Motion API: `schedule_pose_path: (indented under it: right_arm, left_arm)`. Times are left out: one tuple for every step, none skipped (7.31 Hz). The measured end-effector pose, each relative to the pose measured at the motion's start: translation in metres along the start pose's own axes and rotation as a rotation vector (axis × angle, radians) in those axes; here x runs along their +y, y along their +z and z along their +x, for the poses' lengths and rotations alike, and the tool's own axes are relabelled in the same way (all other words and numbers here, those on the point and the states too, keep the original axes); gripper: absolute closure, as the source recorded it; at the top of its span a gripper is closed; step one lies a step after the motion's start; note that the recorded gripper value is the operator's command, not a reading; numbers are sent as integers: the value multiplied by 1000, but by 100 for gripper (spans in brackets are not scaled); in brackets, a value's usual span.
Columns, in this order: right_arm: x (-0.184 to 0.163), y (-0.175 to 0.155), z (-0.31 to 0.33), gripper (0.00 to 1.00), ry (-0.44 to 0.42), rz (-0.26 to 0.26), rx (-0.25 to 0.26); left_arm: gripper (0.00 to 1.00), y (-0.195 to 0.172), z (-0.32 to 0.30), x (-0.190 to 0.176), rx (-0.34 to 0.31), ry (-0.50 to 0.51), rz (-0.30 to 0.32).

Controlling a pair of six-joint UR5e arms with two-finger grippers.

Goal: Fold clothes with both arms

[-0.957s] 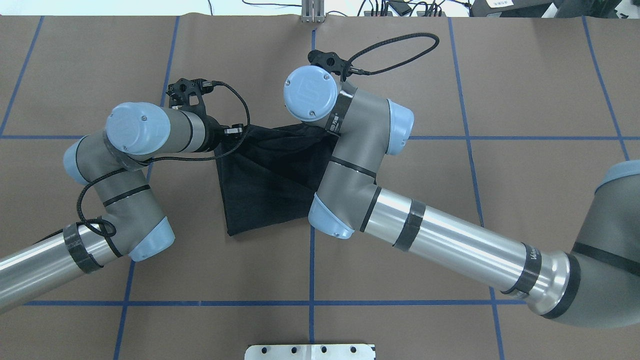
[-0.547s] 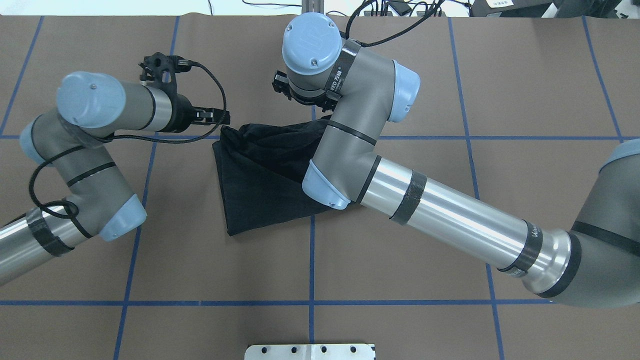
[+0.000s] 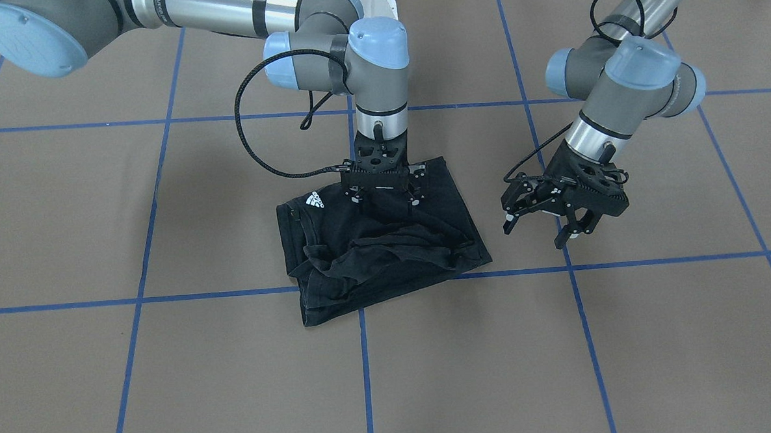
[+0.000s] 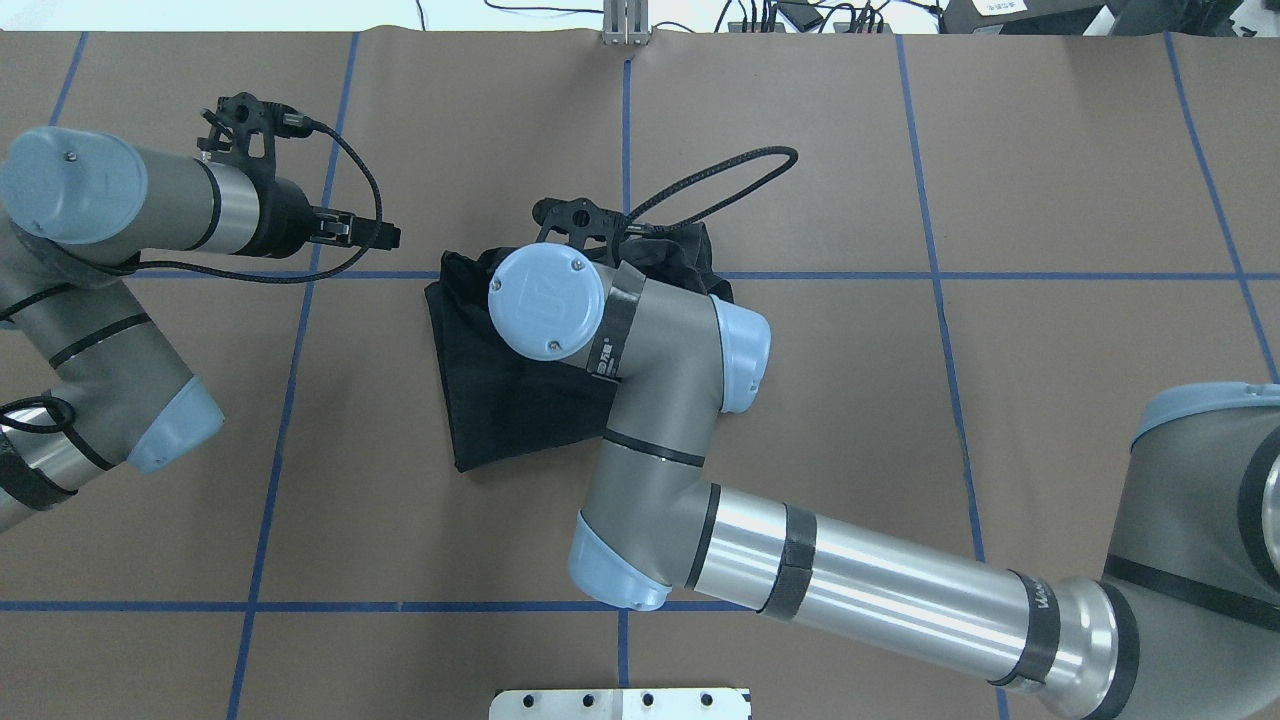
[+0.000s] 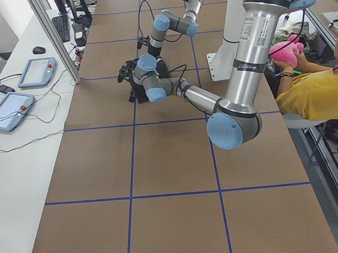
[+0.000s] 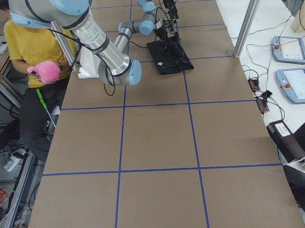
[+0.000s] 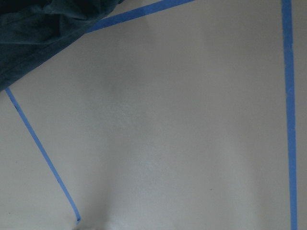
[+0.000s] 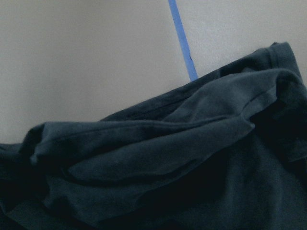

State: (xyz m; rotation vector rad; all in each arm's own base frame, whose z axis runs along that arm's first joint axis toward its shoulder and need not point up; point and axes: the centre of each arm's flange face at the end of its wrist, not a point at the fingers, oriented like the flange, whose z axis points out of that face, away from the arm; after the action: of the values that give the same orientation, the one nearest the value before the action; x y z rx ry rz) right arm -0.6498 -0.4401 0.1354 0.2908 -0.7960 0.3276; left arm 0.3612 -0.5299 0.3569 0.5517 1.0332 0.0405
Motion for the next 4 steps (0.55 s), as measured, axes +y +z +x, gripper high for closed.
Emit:
schedule_pose_path:
  right_arm:
    - [3, 9, 5, 100, -9, 16, 19]
    - [-9, 16, 10, 100, -19, 35, 37]
    - [-31, 23, 16, 100, -33, 57, 57]
    - [-54, 30, 24, 100, -43, 76, 79]
  left_arm:
    - [0, 0, -1, 1, 0, 0, 0]
    - [0, 0, -2, 1, -1, -1, -1]
    - [0, 0, -2, 1, -2, -1, -1]
    - [0, 0, -2, 1, -2, -3, 0]
